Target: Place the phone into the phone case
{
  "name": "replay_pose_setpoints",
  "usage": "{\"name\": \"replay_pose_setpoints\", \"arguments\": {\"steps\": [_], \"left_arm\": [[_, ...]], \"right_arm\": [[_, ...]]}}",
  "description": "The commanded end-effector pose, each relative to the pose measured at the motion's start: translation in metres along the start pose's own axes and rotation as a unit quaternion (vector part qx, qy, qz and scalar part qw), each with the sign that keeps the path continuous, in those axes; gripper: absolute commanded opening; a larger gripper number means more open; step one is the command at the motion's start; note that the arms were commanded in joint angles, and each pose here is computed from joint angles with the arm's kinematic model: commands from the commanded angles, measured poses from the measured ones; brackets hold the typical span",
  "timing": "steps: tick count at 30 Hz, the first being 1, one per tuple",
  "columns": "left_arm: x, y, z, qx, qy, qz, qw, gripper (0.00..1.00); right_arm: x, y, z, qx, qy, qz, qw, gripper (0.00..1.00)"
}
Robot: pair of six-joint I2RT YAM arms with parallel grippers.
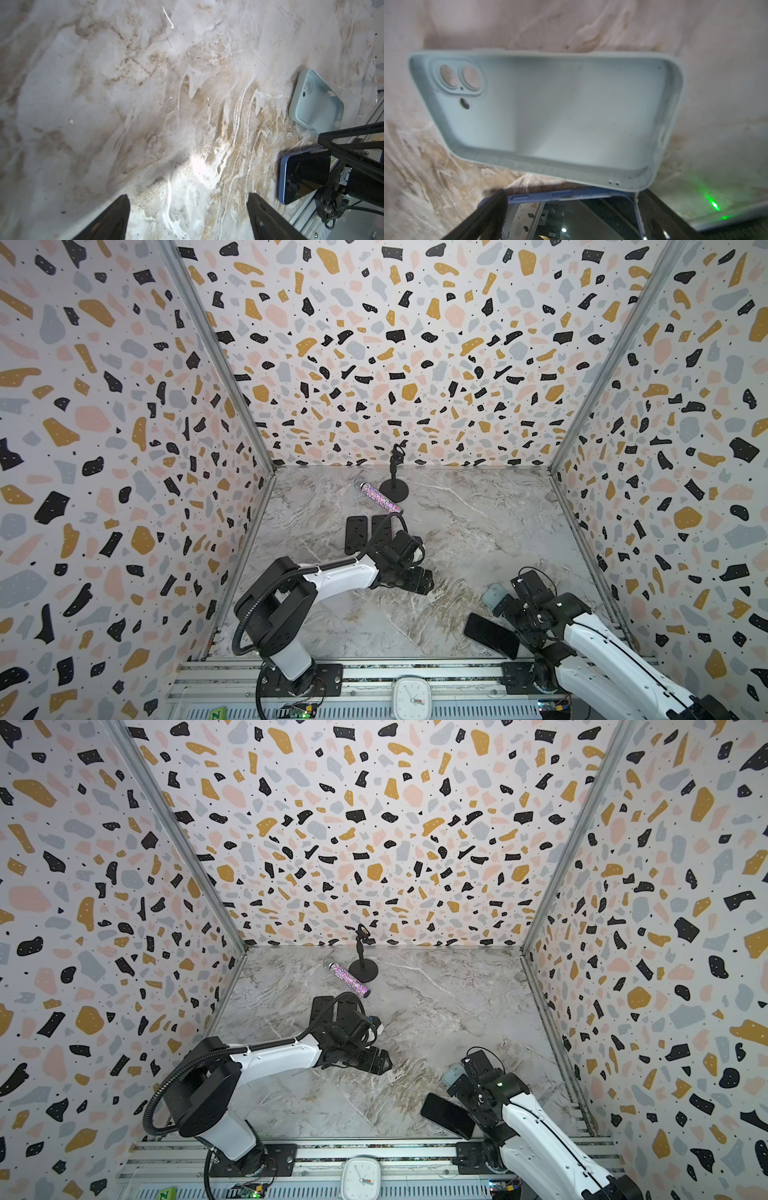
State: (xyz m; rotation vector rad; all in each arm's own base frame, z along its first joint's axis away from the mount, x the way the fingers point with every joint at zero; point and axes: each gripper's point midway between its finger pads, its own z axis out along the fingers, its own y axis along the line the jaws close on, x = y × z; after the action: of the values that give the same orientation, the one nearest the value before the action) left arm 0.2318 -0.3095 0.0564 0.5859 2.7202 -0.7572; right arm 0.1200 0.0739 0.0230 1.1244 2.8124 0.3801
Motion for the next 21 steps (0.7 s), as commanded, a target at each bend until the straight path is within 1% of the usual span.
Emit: {"name": "replay_pose_setpoints", "arguments": {"steps": [1, 5, 8, 12, 17, 21], "left_arm": [[-0.001, -0.006, 0.000, 0.006, 0.006, 0.011, 1.000, 0.89], [0.005, -0.007, -0.003, 0.015, 0.012, 0.009, 1.000, 0.89], [0.013, -0.011, -0.008, 0.034, 0.016, 0.005, 0.999, 0.90], [0.030, -0.013, -0.013, 0.053, 0.028, -0.004, 0.998, 0.90], [0.047, -0.004, -0.019, 0.043, 0.040, -0.013, 0.998, 0.90], [0.054, 0.000, -0.028, 0.044, 0.037, -0.024, 0.998, 0.89]], "right_arm": [[0.027, -0.010, 0.019, -0.006, 0.060, -0.010, 0.998, 0.98], [0.038, -0.001, 0.015, -0.026, 0.073, -0.033, 0.996, 0.96], [0.045, 0.005, 0.014, -0.032, 0.088, -0.048, 0.994, 0.95], [0.052, 0.024, 0.016, -0.056, 0.099, -0.078, 0.990, 0.93], [0.071, 0.050, 0.022, -0.078, 0.131, -0.129, 0.980, 0.92], [0.086, 0.078, 0.021, -0.114, 0.153, -0.183, 0.964, 0.93]]}}
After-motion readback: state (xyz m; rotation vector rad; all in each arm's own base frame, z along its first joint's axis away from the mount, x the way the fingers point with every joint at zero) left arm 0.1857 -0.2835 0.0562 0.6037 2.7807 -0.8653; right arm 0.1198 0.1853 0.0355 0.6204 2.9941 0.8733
